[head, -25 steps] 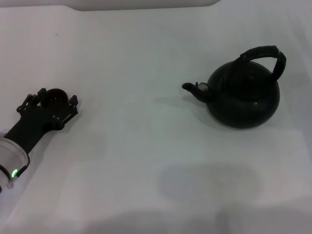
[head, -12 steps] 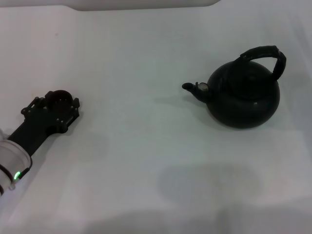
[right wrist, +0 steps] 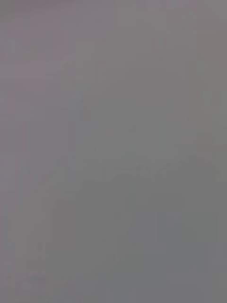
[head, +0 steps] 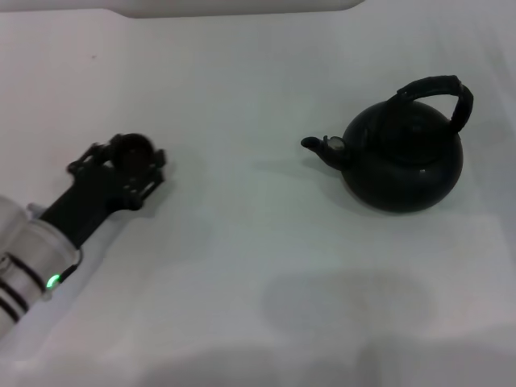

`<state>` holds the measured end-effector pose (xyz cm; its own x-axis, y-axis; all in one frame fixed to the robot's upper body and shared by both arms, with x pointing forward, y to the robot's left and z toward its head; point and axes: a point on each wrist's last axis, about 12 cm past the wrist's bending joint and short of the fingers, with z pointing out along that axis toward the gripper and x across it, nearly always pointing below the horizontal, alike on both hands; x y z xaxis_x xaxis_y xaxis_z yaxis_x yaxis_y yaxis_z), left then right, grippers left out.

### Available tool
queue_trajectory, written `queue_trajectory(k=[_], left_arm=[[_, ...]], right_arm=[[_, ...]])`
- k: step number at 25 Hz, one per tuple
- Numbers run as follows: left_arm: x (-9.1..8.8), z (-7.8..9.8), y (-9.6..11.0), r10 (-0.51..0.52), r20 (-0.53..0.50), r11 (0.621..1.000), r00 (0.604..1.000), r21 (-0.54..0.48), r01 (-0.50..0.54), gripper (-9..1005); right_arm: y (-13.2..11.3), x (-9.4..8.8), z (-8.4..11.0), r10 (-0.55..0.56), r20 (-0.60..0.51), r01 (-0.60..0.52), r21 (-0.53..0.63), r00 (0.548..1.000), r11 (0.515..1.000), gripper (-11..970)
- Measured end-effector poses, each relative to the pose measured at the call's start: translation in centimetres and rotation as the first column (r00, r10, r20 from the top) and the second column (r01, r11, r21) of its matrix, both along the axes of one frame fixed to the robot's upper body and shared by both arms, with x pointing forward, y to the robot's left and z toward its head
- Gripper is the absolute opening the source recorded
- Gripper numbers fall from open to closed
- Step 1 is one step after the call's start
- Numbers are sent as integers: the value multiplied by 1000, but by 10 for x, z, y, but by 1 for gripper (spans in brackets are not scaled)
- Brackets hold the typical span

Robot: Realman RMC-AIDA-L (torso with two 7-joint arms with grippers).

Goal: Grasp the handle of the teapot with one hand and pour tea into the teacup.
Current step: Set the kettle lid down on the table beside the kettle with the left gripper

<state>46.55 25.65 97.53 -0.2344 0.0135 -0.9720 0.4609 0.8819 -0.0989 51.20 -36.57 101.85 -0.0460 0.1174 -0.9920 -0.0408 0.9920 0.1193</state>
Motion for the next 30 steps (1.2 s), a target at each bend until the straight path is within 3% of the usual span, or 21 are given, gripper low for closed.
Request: queue_trajectory(k=[1, 11, 23, 30], left_arm=[[4, 5, -14, -59, 20, 998, 998, -12, 59, 700], [15, 10, -58, -298, 16, 953, 954, 65, 297, 699], [10, 5, -79, -386, -34, 917, 922, 101, 387, 699], [10, 2, -80, -379, -60, 916, 924, 117, 383, 700]], right_arm=[[1, 1, 0, 2, 1, -2, -1, 1000, 1000, 731], [2, 0, 0, 5, 2, -5, 3, 1000, 1000, 732], [3, 1, 0, 10, 2, -10, 4, 1000, 1000, 731], [5, 1, 1, 17, 17, -17, 6, 1000, 1000, 733]])
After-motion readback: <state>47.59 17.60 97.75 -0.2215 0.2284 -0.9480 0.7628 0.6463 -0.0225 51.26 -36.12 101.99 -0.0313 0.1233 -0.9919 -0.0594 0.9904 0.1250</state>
